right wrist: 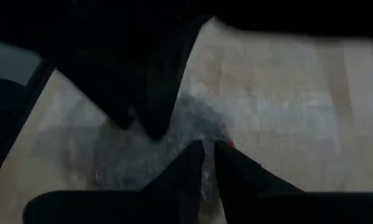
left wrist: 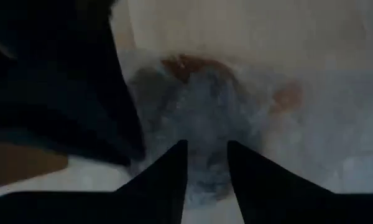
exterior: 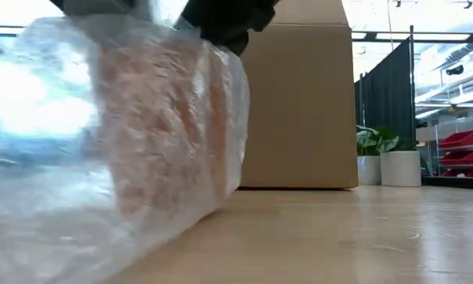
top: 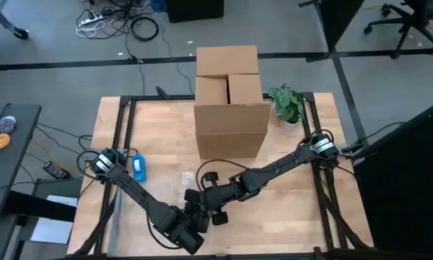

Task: Wrap mug
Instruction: Wrap the orange mug using the transparent bubble wrap

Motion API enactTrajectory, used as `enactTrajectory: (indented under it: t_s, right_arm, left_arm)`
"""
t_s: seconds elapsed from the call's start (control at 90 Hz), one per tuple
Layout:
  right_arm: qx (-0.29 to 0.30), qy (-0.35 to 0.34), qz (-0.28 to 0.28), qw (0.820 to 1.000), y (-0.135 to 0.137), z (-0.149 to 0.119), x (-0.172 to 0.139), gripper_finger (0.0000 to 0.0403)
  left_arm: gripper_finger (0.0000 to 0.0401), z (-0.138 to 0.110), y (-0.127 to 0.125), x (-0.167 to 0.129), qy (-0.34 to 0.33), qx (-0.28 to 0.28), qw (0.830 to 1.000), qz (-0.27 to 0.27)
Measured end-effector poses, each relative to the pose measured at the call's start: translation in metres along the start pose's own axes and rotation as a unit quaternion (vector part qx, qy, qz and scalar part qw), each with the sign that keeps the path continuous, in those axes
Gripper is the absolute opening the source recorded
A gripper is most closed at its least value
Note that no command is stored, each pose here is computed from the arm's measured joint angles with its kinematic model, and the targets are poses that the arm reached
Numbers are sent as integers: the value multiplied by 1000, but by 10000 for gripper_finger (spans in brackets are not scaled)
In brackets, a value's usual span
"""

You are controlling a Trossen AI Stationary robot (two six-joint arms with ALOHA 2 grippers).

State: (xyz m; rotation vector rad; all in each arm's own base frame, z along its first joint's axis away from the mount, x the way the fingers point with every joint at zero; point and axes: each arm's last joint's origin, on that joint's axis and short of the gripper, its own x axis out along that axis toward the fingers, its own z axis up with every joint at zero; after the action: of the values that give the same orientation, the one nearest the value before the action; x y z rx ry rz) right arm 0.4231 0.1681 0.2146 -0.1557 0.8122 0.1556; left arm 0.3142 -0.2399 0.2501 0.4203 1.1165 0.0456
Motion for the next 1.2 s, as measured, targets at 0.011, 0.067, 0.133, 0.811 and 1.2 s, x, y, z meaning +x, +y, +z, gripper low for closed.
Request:
enactTrajectory:
  t_s: [0.011, 0.067, 0.133, 0.811, 1.2]
  right_arm:
    - [0, 0, 0, 1000, 0, 0, 0, 21]
    - [0, 2, 1, 1000, 0, 0, 0, 21]
    - [-9, 32, 8, 999, 1, -9, 4, 21]
    - [-29, 40, 22, 999, 2, 1, -7, 20]
    - [13, 143, 48, 988, -3, -28, -2, 20]
  left_arm:
    - [99, 0, 0, -1, 2, 1, 1000, -1]
    - [99, -4, 1, -7, 15, 0, 1000, -2]
    - [99, -9, 8, -21, 18, -22, 999, 17]
    - [99, -60, -45, 44, -164, -189, 968, -5]
    - [99, -70, -11, 100, -263, -215, 941, -7]
